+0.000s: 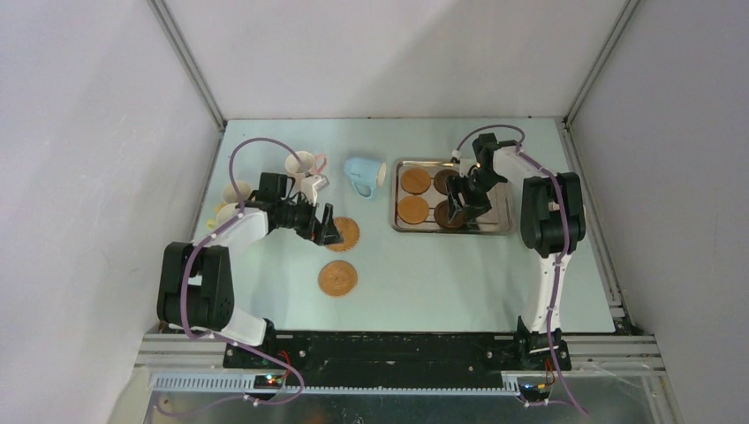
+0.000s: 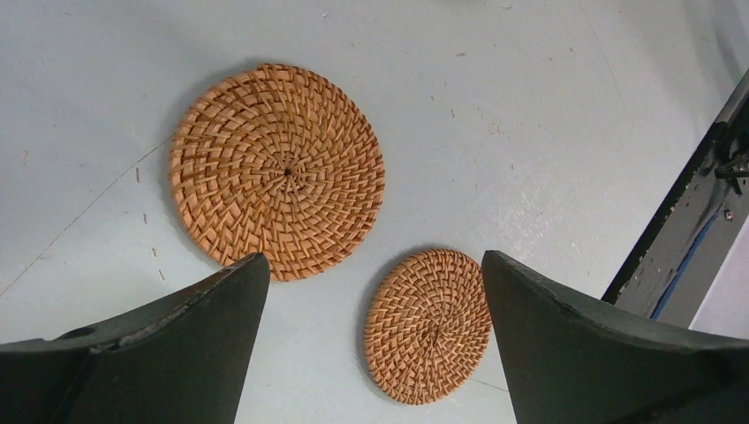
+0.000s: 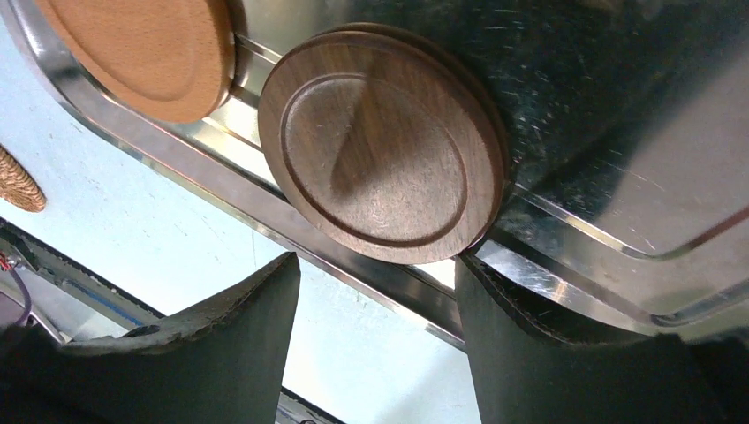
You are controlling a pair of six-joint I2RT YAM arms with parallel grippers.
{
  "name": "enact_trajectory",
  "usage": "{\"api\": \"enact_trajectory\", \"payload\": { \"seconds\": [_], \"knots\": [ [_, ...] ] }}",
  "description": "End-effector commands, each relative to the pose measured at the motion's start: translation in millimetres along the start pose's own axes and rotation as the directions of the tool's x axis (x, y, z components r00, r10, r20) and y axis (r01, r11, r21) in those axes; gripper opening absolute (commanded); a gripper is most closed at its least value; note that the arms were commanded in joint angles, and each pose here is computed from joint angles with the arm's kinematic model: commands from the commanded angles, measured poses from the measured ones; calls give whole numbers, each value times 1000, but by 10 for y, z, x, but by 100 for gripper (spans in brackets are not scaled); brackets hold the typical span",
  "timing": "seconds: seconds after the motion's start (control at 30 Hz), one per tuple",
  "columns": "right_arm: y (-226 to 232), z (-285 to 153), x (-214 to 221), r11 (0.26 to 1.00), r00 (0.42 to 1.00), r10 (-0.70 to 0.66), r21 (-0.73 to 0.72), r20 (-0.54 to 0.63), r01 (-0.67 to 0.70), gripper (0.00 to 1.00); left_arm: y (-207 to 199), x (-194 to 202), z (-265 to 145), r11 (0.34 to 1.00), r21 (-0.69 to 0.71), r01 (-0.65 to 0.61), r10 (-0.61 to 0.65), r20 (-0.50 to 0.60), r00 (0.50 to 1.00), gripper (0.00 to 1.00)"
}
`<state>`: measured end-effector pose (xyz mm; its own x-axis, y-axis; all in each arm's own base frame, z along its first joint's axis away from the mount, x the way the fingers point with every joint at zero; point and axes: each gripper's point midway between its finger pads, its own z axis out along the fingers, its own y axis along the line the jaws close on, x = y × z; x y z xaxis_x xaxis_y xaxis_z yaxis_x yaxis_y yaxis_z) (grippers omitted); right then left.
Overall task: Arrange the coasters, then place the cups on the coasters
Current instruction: Move the coaster to the tray.
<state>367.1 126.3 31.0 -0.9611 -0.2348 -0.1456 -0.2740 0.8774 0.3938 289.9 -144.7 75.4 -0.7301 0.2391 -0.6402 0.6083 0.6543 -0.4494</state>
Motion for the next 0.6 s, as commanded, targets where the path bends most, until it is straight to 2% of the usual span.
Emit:
{"api": "enact_trajectory", "payload": {
  "seconds": [0.0, 0.2, 0.3, 0.4, 0.47, 0.57],
  "knots": [
    [40, 74, -41, 1000, 1000, -29, -11, 5, 29, 69, -6, -146, -36, 999, 11, -44, 43, 37, 998, 98],
    [20, 168, -111, 995, 998, -69, 70, 2, 69, 70, -7, -154, -32, 999, 16, -39, 39, 34, 999, 98],
    [85, 27, -174, 990, 994, -105, 95, 37, 101, 70, 15, -160, -35, 999, 3, -41, 41, 36, 999, 98],
    [184, -219, -236, 984, 983, -152, 107, 100, 141, 71, 124, -178, -43, 997, -72, -14, 16, 29, 999, 98],
    [250, -413, -267, 982, 972, -173, 105, 158, 158, 72, 164, -166, -61, 994, -111, -20, 19, -5, 1000, 98],
    [314, -666, -266, 986, 957, -166, 57, 237, 157, 72, 7, 1, -110, 997, -72, -39, 30, -128, 991, 98]
  ]
}}
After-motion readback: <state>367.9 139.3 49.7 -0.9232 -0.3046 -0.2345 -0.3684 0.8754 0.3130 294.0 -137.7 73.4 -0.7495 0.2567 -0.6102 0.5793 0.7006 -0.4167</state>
